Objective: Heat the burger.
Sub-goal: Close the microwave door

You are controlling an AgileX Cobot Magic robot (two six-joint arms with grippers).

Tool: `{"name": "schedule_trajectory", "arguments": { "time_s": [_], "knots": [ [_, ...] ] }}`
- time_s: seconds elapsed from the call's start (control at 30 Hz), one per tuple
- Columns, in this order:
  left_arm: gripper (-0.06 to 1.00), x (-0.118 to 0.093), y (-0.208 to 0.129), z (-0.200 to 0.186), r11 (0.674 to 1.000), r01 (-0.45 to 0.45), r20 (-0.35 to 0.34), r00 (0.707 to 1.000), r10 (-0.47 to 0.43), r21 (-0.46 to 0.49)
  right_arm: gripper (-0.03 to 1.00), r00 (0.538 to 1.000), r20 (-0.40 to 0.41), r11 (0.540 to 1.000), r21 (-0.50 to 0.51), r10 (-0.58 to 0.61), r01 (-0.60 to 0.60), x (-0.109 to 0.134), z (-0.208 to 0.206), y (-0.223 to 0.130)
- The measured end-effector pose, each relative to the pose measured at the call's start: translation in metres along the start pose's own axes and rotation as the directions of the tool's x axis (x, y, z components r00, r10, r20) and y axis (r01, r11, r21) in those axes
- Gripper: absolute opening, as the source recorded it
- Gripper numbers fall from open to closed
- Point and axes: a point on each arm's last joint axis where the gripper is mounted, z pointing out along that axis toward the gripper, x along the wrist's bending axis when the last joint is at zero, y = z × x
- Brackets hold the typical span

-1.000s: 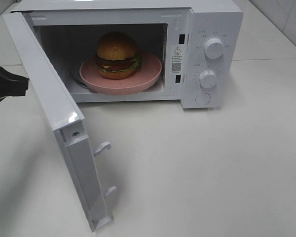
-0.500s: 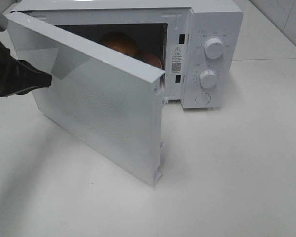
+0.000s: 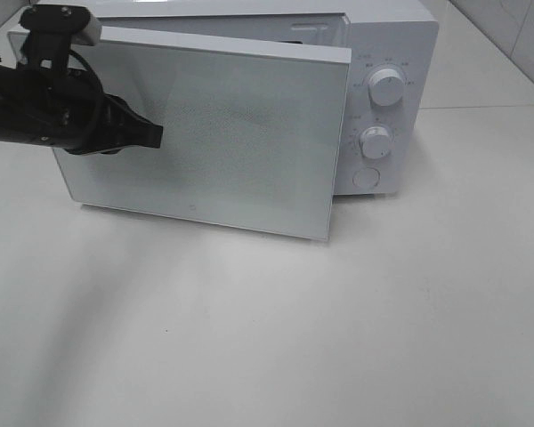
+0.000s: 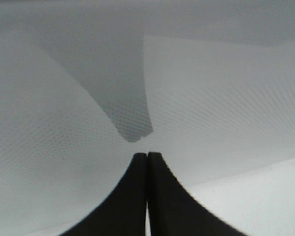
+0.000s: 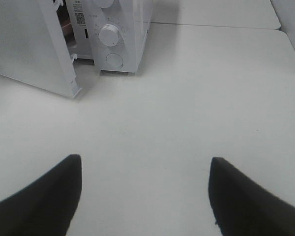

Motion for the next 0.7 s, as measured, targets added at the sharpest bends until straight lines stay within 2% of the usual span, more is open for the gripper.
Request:
{"name": "schedule_trajectory", "arguments": {
  "time_s": [0.43, 0.5, 0.53, 0.57, 0.7],
  "knots": [
    [0.00, -0.033, 0.021, 0.046, 0.996, -0.088, -0.042, 0.995, 0.088, 0.004, 0.71, 1.000, 0.000, 1.000, 0.000, 0.000, 0.000, 0.000, 0.000, 0.000],
    [0.00, -0.047, 0.025, 0.057, 0.994, -0.110, -0.007, 0.994, 0.110, -0.006, 0.71, 1.000, 0.000, 1.000, 0.000, 0.000, 0.000, 0.000, 0.000, 0.000],
    [0.00, -0.047, 0.025, 0.057, 0.994, -0.110, -0.007, 0.994, 0.110, -0.006, 0.71, 1.000, 0.000, 1.000, 0.000, 0.000, 0.000, 0.000, 0.000, 0.000],
    [0.00, -0.056, 0.029, 0.064, 0.992, -0.125, 0.024, 0.992, 0.125, -0.017, 0.71, 1.000, 0.000, 1.000, 0.000, 0.000, 0.000, 0.000, 0.000, 0.000],
    [0.00, -0.075, 0.036, 0.080, 0.988, -0.148, 0.051, 0.987, 0.150, -0.037, 0.71, 1.000, 0.000, 1.000, 0.000, 0.000, 0.000, 0.000, 0.000, 0.000]
  ]
}}
